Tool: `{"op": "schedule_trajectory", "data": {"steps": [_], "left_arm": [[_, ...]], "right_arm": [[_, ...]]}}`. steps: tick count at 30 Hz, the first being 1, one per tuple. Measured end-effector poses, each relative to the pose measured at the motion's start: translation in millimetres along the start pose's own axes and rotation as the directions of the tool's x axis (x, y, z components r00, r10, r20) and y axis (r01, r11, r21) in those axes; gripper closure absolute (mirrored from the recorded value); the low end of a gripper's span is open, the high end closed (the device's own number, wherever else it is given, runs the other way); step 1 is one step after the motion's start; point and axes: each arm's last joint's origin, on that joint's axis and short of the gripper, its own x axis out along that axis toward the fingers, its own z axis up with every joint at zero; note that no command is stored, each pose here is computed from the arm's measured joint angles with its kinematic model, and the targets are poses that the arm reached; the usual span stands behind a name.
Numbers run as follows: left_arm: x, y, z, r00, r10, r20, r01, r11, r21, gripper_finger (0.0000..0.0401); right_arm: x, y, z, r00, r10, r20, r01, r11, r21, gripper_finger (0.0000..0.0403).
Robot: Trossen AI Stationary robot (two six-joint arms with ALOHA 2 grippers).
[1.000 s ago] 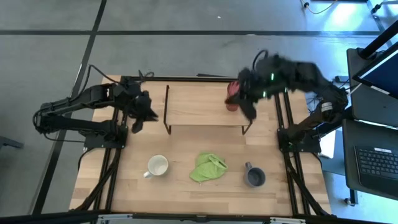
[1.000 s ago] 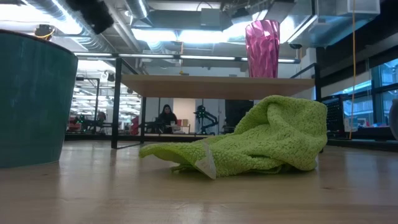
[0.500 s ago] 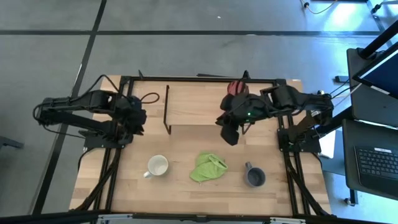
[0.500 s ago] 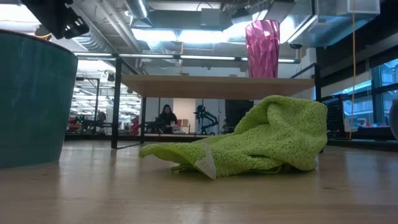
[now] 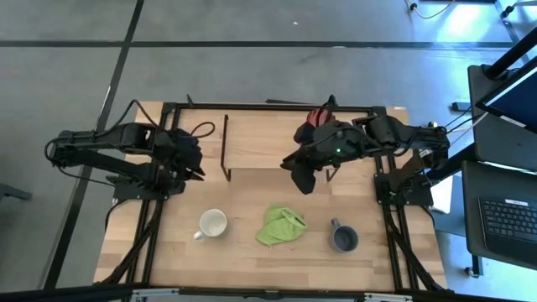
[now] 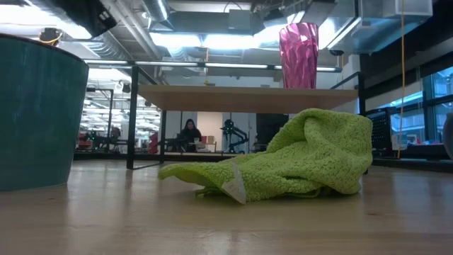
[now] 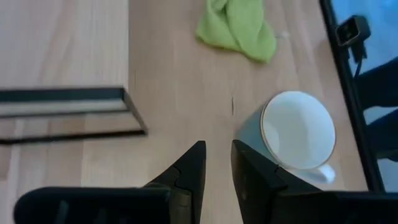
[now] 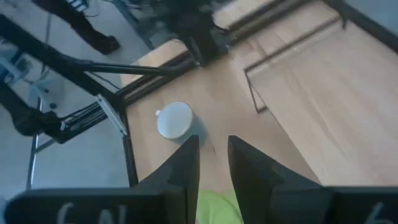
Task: Stack small to large cups/mugs on shelf
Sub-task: Put the blue mug on the shelf
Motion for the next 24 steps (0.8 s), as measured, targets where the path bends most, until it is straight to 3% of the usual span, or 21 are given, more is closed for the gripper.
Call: {"op": "schedule_trajectory", "data": {"steps": [4,10,16,20,24], "left_arm": [[11.2,-4.3,-9.3,0.983,0.05,-0.176,-0.065,0.995,-0.082,0.033],[24.0,-28.4,-11.9,0.985,0.079,-0.154,-0.113,0.968,-0.224,0.033],[37.8,-55.5,-8.1,0.988,0.098,-0.121,-0.137,0.916,-0.377,0.033],[55.8,-77.7,-1.9,0.993,0.073,-0.092,-0.107,0.882,-0.459,0.033],[80.7,-96.9,-1.5,0.987,0.064,-0.149,-0.13,0.859,-0.495,0.0324]], "right_arm": [[0.8,7.8,-2.7,1.0,0.03,0.008,-0.029,0.996,-0.079,0.0317],[2.1,10.8,-5.2,0.999,0.035,-0.001,-0.035,0.994,-0.108,0.0294],[0.1,8.9,-7.4,0.999,0.023,-0.026,-0.026,0.993,-0.119,0.0229],[-0.5,4.6,-14.9,0.992,0.005,-0.123,-0.021,0.992,-0.126,0.0175],[-1.5,3.8,-20.1,0.985,-0.006,-0.174,-0.023,0.987,-0.16,0.0129]]}}
